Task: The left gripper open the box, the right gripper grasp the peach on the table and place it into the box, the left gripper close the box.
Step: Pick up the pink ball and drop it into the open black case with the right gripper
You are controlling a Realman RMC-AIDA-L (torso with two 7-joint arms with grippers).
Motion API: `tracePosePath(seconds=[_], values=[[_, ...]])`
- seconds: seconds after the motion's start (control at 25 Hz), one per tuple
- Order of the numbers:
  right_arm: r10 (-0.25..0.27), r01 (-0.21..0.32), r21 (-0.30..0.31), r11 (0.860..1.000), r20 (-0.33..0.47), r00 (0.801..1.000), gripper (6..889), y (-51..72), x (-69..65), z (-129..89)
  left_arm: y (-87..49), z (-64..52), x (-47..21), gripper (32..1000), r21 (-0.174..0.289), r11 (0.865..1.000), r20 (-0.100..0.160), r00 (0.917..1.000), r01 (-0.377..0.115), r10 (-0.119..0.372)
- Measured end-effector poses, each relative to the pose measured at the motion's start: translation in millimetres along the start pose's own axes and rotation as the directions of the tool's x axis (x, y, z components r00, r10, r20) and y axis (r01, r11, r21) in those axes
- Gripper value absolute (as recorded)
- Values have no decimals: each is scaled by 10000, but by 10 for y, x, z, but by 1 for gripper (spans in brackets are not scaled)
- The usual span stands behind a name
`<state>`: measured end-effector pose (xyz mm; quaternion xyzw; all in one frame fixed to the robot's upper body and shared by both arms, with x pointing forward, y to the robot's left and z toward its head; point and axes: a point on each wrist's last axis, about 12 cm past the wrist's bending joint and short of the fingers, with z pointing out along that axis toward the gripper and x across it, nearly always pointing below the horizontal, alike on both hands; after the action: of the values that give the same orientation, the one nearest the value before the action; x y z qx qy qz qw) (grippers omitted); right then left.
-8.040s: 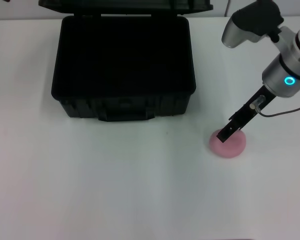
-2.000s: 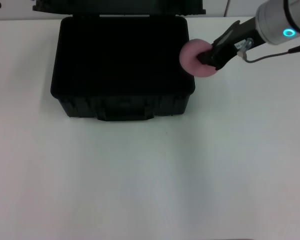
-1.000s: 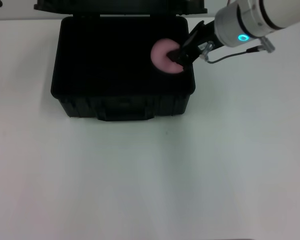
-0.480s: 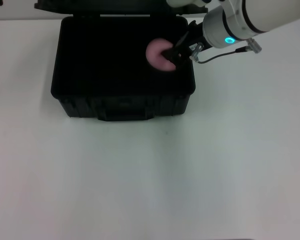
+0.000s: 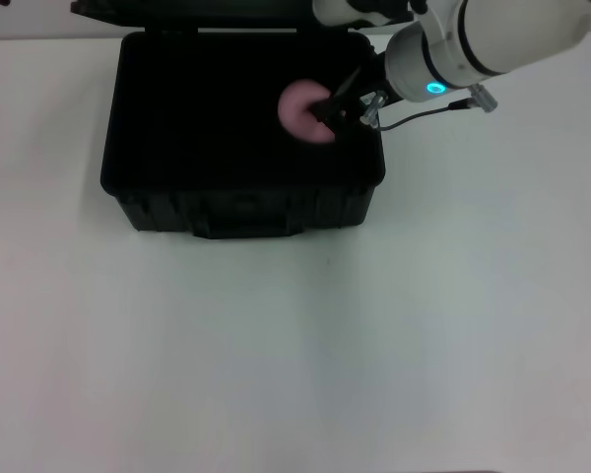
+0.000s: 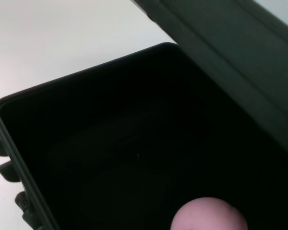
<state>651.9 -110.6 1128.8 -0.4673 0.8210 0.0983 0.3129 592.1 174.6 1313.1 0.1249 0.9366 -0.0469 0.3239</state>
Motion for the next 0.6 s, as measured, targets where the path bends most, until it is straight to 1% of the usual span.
tracePosePath(seconds=[0.28,0.6], values=[[-23,23,89,10000,-4,10000,34,17,7,86,-11,-4,-10,375,14,10000,21,10000,-28,28],[38,-36,250,9997,-55,10000,35,11,62,131,-27,-9,-23,375,38,10000,50,10000,-64,64]])
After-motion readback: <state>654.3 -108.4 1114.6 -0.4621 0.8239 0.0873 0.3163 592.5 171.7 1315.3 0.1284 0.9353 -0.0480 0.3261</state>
